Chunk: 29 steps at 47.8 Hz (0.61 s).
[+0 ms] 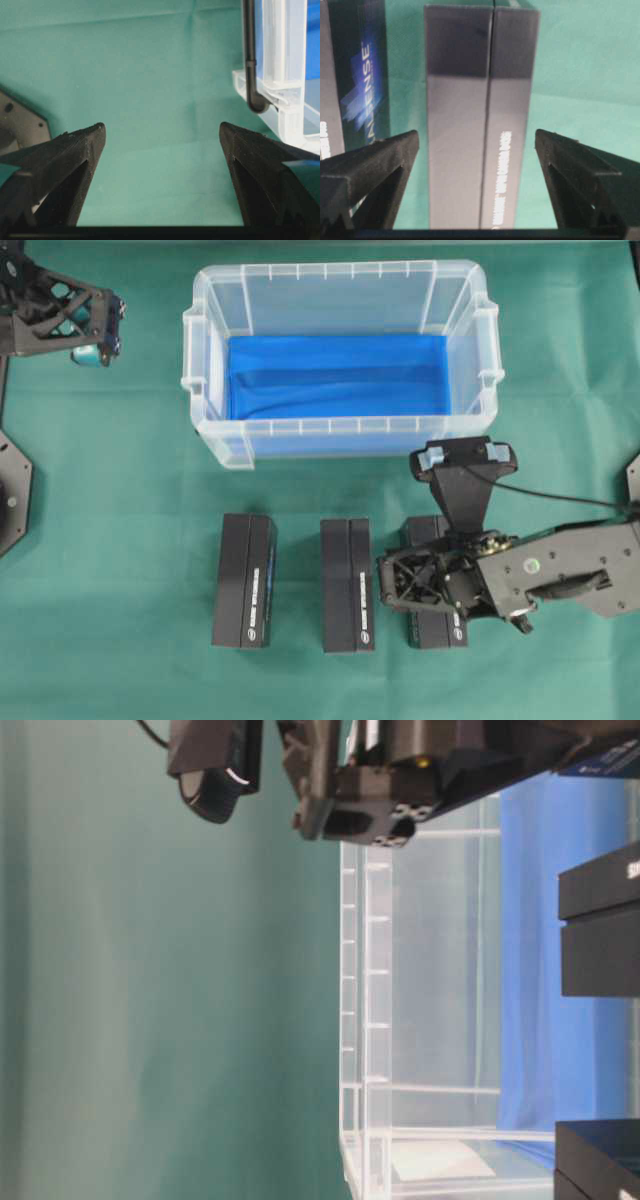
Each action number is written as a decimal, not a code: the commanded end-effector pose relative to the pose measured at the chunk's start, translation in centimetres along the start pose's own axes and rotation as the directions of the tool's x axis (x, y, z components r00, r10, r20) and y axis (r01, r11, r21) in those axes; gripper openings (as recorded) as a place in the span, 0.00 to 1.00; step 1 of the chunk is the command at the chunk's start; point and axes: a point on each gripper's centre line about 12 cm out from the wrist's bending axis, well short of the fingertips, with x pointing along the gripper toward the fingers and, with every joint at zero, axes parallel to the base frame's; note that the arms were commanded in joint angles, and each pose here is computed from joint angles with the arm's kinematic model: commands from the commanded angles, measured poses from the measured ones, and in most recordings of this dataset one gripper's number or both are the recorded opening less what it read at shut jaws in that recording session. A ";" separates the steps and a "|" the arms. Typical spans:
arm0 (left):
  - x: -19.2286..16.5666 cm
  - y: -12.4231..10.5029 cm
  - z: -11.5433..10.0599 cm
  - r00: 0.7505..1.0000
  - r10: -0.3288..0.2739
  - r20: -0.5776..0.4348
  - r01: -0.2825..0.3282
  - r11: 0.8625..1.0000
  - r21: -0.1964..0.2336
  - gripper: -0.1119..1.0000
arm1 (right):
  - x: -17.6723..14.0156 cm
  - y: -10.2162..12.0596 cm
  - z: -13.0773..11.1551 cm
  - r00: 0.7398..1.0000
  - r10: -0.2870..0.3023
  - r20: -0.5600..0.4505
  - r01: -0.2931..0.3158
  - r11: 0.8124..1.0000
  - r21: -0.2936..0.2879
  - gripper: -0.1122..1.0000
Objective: Take out the box from the case.
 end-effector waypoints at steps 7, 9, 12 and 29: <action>-0.5 -0.1 0.3 1.000 -0.020 0.013 0.021 1.000 -0.006 0.95 | -1.8 0.2 0.3 1.000 0.029 0.004 -0.029 1.000 0.001 0.94; -0.5 -0.1 0.2 1.000 -0.020 0.013 0.021 1.000 -0.006 0.95 | -1.9 0.2 0.3 0.999 0.031 0.003 -0.031 1.000 0.000 0.94; -0.4 -0.1 0.2 1.000 -0.020 0.012 0.020 1.000 -0.004 0.95 | -1.9 0.2 0.3 0.999 0.031 0.003 -0.031 1.000 0.001 0.94; -0.4 -0.1 0.2 1.000 -0.019 0.012 0.019 1.000 -0.005 0.95 | -4.7 0.4 0.8 0.997 0.081 -0.013 -0.081 0.997 0.016 0.93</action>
